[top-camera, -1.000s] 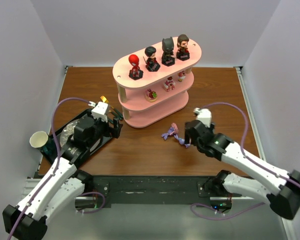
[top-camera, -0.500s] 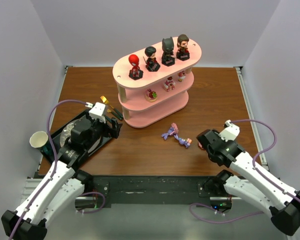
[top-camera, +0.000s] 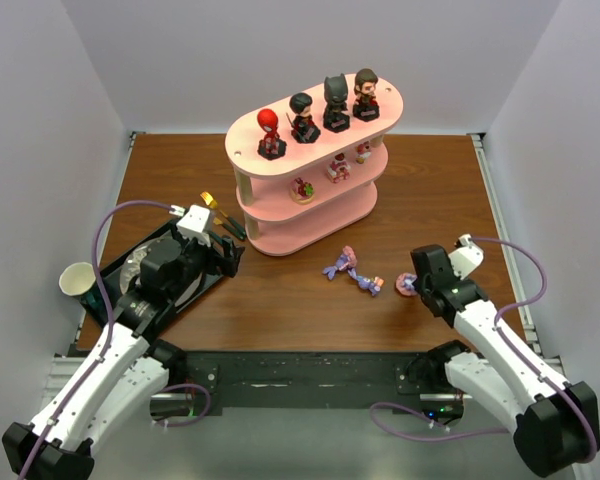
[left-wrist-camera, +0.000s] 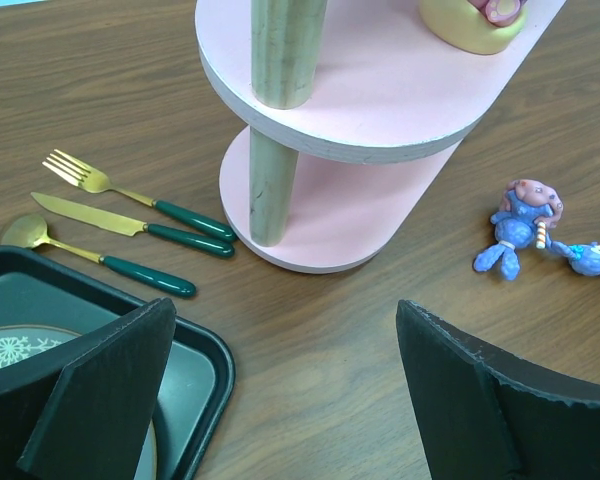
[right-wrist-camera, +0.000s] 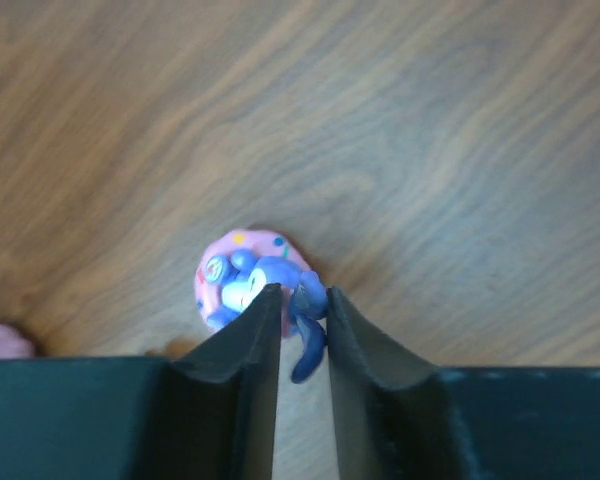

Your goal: Place and organize the plastic toys onto the shelf

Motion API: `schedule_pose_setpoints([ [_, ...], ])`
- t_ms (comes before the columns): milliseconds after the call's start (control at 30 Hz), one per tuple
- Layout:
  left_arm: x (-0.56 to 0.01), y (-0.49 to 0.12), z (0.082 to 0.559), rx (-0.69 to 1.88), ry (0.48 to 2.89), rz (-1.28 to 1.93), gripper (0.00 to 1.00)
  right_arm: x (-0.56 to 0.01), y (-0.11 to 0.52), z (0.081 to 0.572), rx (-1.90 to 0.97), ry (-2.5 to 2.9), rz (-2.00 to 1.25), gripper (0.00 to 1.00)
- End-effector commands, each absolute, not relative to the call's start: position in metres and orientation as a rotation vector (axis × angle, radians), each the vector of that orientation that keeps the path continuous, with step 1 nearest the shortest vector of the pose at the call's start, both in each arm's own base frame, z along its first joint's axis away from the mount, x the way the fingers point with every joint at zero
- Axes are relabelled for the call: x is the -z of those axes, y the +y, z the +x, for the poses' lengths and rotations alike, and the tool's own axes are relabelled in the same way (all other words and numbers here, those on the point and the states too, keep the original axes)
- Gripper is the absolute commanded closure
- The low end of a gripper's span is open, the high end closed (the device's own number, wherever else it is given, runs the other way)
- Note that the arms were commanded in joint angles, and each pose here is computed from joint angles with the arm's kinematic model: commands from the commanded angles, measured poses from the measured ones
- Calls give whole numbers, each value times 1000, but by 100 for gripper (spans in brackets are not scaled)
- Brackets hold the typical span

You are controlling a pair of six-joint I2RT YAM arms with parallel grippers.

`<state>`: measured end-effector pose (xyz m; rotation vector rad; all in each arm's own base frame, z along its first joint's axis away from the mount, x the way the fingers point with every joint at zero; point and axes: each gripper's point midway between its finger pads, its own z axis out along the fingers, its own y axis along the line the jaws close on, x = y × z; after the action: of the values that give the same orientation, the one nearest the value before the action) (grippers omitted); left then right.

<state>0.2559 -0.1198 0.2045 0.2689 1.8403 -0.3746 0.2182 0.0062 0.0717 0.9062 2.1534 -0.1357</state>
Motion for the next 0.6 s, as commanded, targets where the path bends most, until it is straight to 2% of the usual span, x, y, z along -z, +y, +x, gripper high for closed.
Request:
schedule_pose_setpoints([
  [0,-211,-125,257,405,1814,279,3,-78,13,231,68,2135,844,87],
  [67,-212,-130,256,430,1809,305,3,-88,12,234,86,2138,774,91],
  [133,-210,-136,254,462,1807,338,3,-101,11,238,107,2147,690,100],
  [267,-209,-151,249,538,1794,407,3,-130,24,250,56,2151,473,100],
  [367,-210,-166,242,625,1775,482,3,-158,55,260,-100,2145,208,100],
  [567,-215,-197,220,827,1702,649,3,-197,148,253,-592,2043,-301,100],
])
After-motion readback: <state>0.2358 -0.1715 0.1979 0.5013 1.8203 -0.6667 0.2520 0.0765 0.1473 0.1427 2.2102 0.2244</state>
